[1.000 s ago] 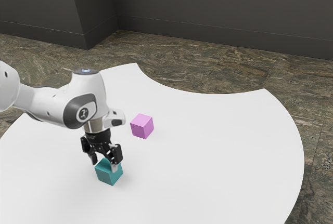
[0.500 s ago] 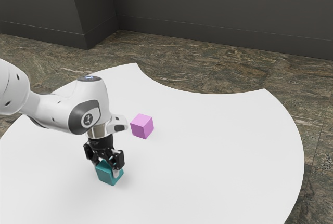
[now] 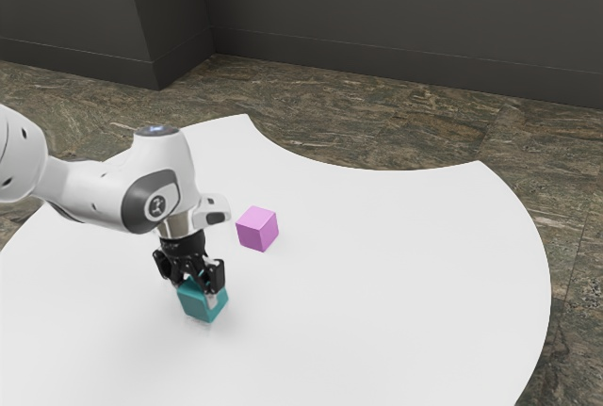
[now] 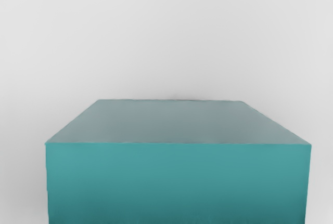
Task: Pick up the blue block with one arm, and put the blue block on the pink block with one arm
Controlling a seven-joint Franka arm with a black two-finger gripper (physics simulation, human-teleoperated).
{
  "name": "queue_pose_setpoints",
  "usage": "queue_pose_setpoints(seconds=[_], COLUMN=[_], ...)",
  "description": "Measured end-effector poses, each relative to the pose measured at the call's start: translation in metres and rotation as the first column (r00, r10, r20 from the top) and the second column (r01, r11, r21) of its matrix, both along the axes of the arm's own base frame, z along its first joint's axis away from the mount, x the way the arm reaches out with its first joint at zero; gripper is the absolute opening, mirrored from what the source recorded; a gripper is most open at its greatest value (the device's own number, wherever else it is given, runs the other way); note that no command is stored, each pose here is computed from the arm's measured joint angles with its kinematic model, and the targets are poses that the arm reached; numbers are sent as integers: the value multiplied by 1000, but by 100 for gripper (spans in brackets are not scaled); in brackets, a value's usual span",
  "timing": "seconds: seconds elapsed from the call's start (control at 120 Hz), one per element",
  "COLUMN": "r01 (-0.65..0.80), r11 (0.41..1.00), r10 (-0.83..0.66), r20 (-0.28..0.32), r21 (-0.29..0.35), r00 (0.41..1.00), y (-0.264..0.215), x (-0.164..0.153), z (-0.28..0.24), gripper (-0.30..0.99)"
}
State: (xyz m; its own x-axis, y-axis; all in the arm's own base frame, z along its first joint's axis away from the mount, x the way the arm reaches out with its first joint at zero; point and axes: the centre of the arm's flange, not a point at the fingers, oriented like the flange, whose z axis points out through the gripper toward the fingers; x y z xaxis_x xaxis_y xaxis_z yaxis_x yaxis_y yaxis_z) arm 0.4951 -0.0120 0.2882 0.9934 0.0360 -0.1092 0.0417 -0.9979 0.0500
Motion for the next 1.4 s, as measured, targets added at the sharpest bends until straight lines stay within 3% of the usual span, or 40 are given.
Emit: queue_pose_setpoints(seconds=[0.175, 0.308, 0.458, 0.6, 0.767, 1.175, 1.4], r01=[-19, -44, -76, -82, -54, 33, 58], r11=[1000, 999, 996, 996, 998, 999, 998], r10=[18, 39, 71, 81, 54, -34, -58], r20=[113, 150, 105, 43, 32, 21, 15], r21=[10, 30, 39, 29, 28, 26, 14], r00=[993, 988, 992, 996, 998, 999, 998], y=[10, 24, 36, 36, 35, 22, 17], x=[44, 93, 144, 168, 194, 208, 207], z=[47, 76, 80, 70, 67, 63, 64], gripper=[30, 28, 26, 25, 23, 20, 37])
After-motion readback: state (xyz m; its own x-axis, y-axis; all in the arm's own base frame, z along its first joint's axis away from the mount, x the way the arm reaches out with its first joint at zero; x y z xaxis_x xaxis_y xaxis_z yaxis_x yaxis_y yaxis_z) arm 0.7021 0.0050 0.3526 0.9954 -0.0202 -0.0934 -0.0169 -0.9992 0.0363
